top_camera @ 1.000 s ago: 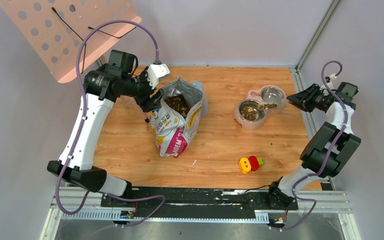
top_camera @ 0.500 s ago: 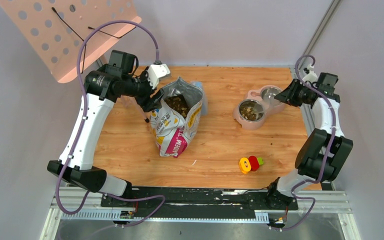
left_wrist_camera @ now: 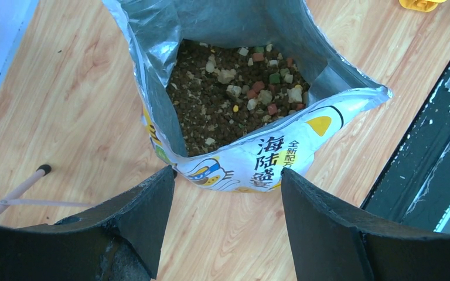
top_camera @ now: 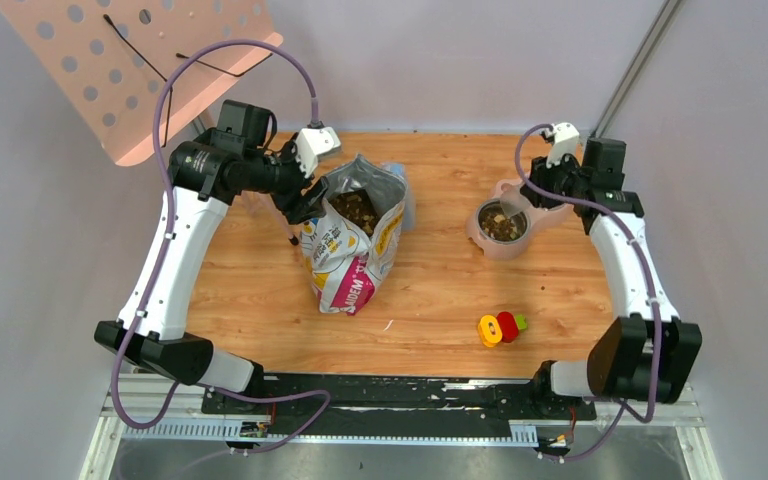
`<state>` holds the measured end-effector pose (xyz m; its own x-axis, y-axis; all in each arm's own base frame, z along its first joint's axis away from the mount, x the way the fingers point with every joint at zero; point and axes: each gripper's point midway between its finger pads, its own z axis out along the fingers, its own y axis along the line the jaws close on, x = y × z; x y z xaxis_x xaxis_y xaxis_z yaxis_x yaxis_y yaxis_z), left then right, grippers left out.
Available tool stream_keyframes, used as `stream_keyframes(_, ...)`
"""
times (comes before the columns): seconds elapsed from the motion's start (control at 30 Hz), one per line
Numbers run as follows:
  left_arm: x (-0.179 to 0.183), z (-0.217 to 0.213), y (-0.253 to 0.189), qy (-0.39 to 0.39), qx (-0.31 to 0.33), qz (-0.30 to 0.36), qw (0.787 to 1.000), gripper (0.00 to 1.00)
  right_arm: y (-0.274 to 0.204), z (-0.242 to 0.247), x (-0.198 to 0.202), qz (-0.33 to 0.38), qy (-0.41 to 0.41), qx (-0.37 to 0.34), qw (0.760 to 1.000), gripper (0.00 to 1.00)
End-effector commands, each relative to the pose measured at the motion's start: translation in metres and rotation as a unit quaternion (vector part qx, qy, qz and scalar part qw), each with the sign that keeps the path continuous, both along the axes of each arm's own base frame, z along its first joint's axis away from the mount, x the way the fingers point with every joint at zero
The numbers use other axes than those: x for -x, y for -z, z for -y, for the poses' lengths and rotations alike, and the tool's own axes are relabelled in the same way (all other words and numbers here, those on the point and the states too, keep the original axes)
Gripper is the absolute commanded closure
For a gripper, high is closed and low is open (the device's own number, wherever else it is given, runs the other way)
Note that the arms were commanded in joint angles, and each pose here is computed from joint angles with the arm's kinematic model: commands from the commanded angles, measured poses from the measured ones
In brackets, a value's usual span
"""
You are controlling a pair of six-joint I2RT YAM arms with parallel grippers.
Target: Serve the pet food
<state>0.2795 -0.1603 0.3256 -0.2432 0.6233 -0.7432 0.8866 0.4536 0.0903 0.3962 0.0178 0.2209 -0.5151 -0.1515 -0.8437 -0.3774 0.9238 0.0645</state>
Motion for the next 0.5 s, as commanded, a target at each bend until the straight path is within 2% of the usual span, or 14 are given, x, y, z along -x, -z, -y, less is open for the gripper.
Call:
stream_keyframes(0.0, 0.001, 0.007, -0.018, 0.005, 0.028, 0.024, 0.999, 0.25, -0.042, 0.001, 0.007, 0.11, -0.04, 0.096, 0.988, 1.0)
stream_keyframes(0.13, -0.012, 0.012, -0.02, -0.024, 0.048, 0.021, 0.998, 0.26, -0.057, 0.0, 0.006, 0.106, 0.0, 0.054, 0.993, 1.0)
stream_keyframes(0.23, -0.029, 0.015, -0.033, -0.057, 0.067, 0.034, 0.996, 0.29, -0.098, -0.018, 0.004, 0.122, -0.001, -0.033, 0.992, 1.0)
stream_keyframes(0.37, -0.045, 0.016, -0.043, -0.081, 0.078, 0.049, 0.992, 0.3, -0.144, -0.054, 0.013, 0.107, -0.074, -0.169, 0.977, 1.0)
stream_keyframes(0.47, -0.051, 0.021, -0.037, -0.09, 0.087, 0.028, 0.992, 0.31, -0.177, -0.089, 0.025, 0.098, -0.151, -0.225, 0.958, 1.0)
